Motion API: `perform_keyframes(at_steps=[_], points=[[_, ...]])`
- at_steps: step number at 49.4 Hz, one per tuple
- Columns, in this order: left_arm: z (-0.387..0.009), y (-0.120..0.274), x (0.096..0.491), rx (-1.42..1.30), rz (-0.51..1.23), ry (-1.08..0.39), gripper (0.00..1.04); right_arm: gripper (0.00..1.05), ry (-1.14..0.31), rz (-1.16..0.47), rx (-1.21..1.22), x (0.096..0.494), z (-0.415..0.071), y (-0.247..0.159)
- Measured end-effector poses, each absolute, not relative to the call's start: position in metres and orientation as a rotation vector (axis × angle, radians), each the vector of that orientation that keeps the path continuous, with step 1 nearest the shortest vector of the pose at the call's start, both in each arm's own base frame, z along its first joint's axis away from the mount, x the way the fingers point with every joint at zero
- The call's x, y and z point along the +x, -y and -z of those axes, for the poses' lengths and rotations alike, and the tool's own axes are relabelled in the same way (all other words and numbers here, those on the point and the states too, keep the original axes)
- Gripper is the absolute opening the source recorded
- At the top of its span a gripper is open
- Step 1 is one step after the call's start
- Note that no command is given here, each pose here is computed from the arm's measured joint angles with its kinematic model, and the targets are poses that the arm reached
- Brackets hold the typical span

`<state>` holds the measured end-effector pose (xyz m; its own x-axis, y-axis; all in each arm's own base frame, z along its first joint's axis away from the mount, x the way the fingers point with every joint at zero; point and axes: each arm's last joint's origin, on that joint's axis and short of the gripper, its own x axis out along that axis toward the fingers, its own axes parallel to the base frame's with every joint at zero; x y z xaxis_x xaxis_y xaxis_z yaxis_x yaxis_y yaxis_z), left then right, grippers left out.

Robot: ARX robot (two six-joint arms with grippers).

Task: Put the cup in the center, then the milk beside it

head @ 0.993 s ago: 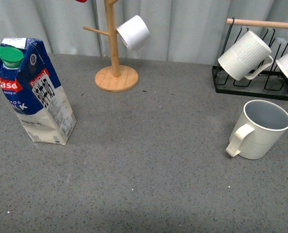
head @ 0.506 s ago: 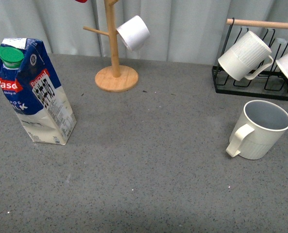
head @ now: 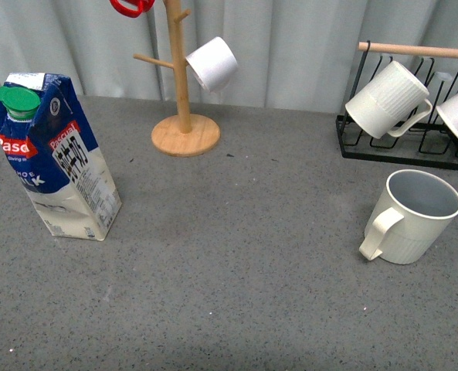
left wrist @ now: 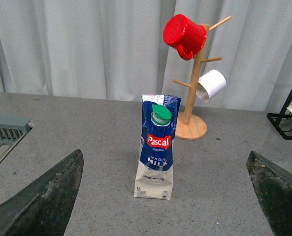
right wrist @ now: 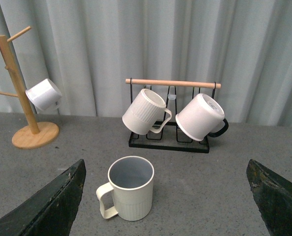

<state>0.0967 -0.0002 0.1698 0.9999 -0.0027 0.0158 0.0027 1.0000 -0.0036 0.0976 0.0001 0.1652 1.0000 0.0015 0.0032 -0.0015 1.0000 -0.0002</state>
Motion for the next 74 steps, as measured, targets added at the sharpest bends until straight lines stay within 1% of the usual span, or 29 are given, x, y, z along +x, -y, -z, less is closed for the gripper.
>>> perform_keyframes(at_steps=[74], points=[[-0.1698,0.0002,0.0967,-0.004,0.003,0.016,0.98,0.95,0.003,-0.002,0.000,0.0976,-0.1652,-0.0001]])
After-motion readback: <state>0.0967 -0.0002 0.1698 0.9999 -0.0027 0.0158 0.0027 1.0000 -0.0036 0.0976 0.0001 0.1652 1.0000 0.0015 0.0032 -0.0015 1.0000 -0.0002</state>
